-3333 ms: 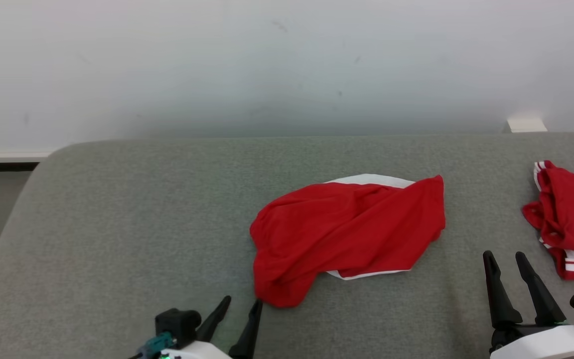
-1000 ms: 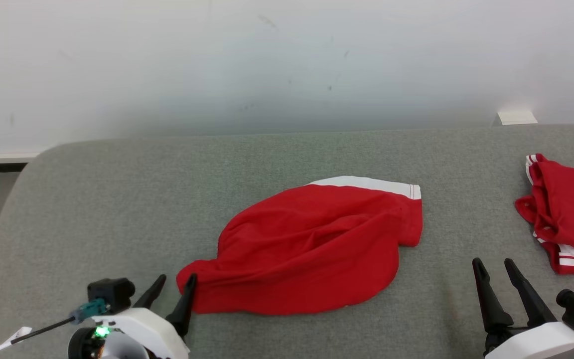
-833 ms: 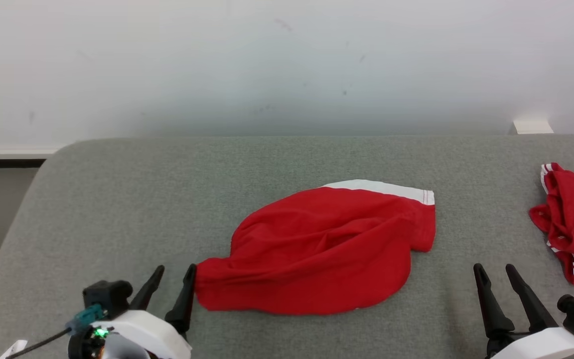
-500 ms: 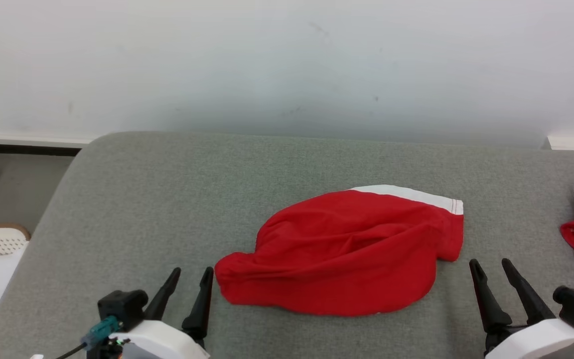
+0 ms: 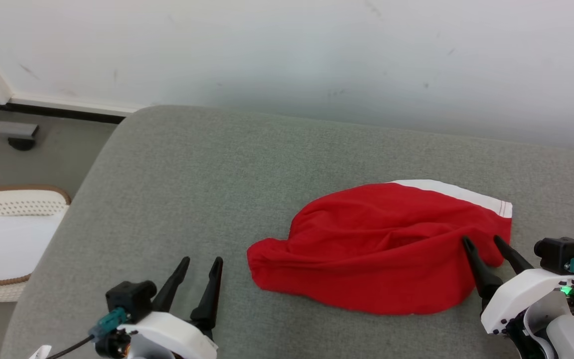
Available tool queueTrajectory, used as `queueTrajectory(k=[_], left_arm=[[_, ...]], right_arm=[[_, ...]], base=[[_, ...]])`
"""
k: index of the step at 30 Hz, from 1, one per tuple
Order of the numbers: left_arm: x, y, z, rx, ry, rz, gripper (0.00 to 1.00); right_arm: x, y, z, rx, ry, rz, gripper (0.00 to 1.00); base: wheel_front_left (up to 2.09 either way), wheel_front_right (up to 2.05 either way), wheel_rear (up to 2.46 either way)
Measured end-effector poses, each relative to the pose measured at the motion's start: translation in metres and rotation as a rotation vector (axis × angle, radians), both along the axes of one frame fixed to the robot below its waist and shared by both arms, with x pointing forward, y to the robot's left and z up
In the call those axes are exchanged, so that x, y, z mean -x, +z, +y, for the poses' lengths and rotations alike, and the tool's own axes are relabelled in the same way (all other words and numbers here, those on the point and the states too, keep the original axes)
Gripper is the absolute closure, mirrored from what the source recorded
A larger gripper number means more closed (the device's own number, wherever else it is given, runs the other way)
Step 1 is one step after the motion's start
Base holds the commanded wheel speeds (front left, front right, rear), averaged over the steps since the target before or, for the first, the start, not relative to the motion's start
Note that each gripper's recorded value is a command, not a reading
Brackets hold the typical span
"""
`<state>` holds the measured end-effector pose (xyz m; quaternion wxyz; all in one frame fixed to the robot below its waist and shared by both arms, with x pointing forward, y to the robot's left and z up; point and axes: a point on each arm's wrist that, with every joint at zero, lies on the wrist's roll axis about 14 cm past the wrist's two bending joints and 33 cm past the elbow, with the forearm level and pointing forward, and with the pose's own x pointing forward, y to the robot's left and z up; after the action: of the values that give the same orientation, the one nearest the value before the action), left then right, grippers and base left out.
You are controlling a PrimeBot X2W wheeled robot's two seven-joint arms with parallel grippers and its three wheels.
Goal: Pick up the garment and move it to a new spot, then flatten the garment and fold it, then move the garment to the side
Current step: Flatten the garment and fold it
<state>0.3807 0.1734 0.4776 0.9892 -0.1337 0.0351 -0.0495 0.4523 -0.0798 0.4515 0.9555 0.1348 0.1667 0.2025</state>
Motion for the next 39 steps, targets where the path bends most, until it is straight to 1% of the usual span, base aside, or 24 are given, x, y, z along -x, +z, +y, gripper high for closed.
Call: queueTrajectory(k=[7, 8, 9, 10, 11, 13, 14, 20, 23, 28, 32, 36, 37, 39], left_arm=[[0.005, -0.008, 0.016, 0.003, 0.054, 0.023, 0.00], [0.005, -0.009, 0.017, 0.005, 0.059, 0.025, 0.00], [0.006, -0.010, 0.017, 0.008, 0.061, 0.027, 0.00], [0.006, -0.011, 0.018, 0.008, 0.066, 0.030, 0.00], [0.006, -0.011, 0.020, 0.006, 0.069, 0.031, 0.00], [0.006, -0.011, 0.022, 0.005, 0.076, 0.030, 0.00], [0.006, -0.010, 0.023, 0.005, 0.077, 0.028, 0.00], [0.005, -0.007, 0.024, 0.003, 0.080, 0.015, 0.00], [0.006, -0.005, 0.025, 0.004, 0.085, 0.008, 0.00], [0.007, -0.002, 0.024, 0.005, 0.086, -0.002, 0.00], [0.007, -0.003, 0.024, 0.005, 0.085, 0.000, 0.00], [0.003, -0.009, 0.023, 0.008, 0.087, 0.016, 0.00], [-0.001, -0.012, 0.023, 0.013, 0.089, 0.022, 0.00], [-0.005, -0.017, 0.023, 0.019, 0.093, 0.035, 0.00]], right_arm=[[-0.012, -0.017, 0.012, -0.009, 0.014, 0.043, 0.00], [-0.012, -0.019, 0.013, -0.011, 0.017, 0.051, 0.10], [-0.013, -0.021, 0.014, -0.014, 0.016, 0.056, 0.23], [-0.013, -0.023, 0.015, -0.018, 0.017, 0.063, 0.51], [-0.014, -0.023, 0.015, -0.021, 0.015, 0.064, 0.58], [-0.015, -0.024, 0.014, -0.034, 0.008, 0.069, 0.83], [-0.015, -0.024, 0.015, -0.053, 0.001, 0.076, 1.00], [-0.013, -0.022, 0.018, -0.087, 0.004, 0.069, 1.00], [-0.016, -0.009, 0.020, -0.115, 0.007, 0.025, 1.00], [-0.026, 0.025, 0.023, -0.149, 0.031, -0.072, 1.00], [-0.032, 0.043, 0.035, -0.176, 0.073, -0.102, 1.00], [-0.054, 0.058, 0.042, -0.144, 0.119, -0.119, 1.00], [-0.068, 0.061, 0.046, -0.124, 0.139, -0.105, 1.00], [-0.084, 0.055, 0.044, -0.085, 0.143, -0.069, 1.00]], base=[[0.00, 0.00, 0.00], [0.00, 0.00, 0.00], [0.00, 0.00, 0.00], [0.00, 0.00, 0.00], [0.00, 0.00, 0.00], [0.00, 0.00, 0.00], [0.00, 0.00, 0.00], [0.00, 0.00, 0.00], [0.00, 0.00, 0.00], [0.00, 0.00, 0.00], [0.00, 0.00, 0.00], [0.00, 0.00, 0.00], [0.00, 0.00, 0.00], [0.00, 0.00, 0.00]])
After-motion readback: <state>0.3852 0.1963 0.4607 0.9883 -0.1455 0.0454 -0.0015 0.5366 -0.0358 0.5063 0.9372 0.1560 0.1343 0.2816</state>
